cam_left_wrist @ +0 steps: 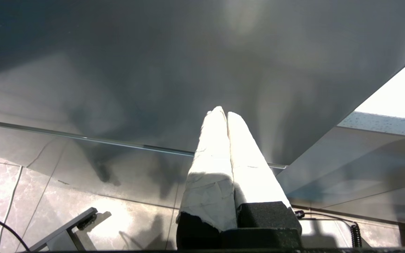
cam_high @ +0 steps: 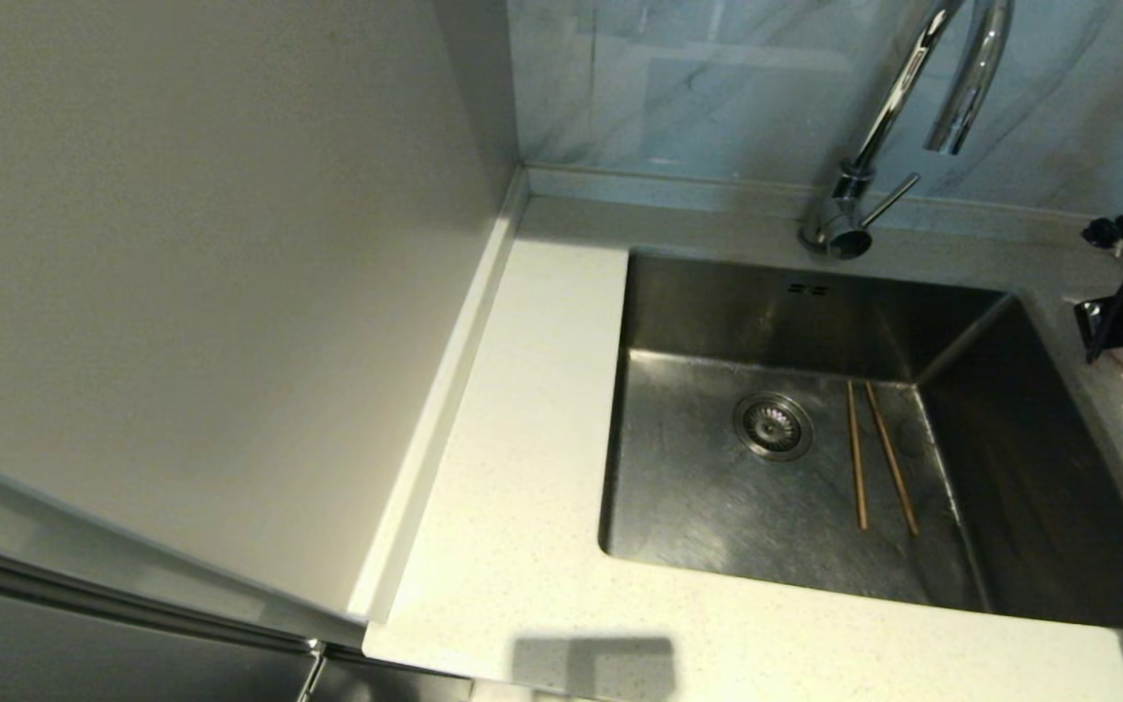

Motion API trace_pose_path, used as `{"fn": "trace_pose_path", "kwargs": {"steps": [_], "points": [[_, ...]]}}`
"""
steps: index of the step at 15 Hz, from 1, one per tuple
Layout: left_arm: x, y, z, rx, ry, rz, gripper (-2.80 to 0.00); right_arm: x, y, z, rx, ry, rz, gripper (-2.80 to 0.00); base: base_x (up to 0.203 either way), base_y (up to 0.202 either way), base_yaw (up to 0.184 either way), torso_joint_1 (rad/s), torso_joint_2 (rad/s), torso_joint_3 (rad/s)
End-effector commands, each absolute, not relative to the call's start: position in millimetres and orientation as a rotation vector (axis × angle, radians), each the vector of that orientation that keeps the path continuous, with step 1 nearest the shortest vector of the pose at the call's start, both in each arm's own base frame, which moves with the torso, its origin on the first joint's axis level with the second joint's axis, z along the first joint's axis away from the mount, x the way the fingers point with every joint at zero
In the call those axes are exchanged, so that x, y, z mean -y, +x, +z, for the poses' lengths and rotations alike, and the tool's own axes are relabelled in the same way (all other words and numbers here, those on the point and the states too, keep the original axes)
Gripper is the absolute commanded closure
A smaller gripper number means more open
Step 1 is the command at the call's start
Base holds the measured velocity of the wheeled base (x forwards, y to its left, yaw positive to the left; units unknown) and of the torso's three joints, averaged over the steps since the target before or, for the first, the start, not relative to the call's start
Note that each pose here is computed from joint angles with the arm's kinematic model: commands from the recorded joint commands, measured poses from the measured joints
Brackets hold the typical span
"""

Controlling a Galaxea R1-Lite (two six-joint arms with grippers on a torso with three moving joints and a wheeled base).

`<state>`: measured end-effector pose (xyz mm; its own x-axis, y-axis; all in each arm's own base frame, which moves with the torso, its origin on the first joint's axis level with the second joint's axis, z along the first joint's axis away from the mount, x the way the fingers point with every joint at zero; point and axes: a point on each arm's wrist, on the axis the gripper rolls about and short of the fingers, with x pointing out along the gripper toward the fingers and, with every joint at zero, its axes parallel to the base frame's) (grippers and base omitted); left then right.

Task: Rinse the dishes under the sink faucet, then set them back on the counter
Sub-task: Put a bowl into the sink

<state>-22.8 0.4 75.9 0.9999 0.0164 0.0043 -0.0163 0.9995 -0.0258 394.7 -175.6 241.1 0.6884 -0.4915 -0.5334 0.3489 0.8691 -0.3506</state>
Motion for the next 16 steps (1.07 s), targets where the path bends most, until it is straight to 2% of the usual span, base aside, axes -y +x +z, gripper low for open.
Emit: {"fn": "trace_pose_path", "kwargs": {"steps": [1, 6, 11, 16], "points": [[-0.4, -23.0, 75.9, 0.008, -0.026, 0.017, 0.00, 175.5, 394.2, 241.3, -0.664, -0.231, -0.474, 0.00, 0.000, 0.000, 0.000, 0.000, 0.00, 0.000], [-0.4, -23.0, 75.9, 0.008, -0.026, 0.017, 0.00, 154.6, 384.6, 262.1, -0.618, -0.245, -0.443, 0.00, 0.000, 0.000, 0.000, 0.000, 0.00, 0.000], [-0.4, -23.0, 75.9, 0.008, -0.026, 0.017, 0.00, 97.1, 365.2, 286.0, -0.567, -0.249, -0.340, 0.00, 0.000, 0.000, 0.000, 0.000, 0.00, 0.000], [-0.4, -23.0, 75.9, 0.008, -0.026, 0.017, 0.00, 20.5, 356.3, 264.7, -0.638, -0.254, -0.191, 0.00, 0.000, 0.000, 0.000, 0.000, 0.00, 0.000]]}}
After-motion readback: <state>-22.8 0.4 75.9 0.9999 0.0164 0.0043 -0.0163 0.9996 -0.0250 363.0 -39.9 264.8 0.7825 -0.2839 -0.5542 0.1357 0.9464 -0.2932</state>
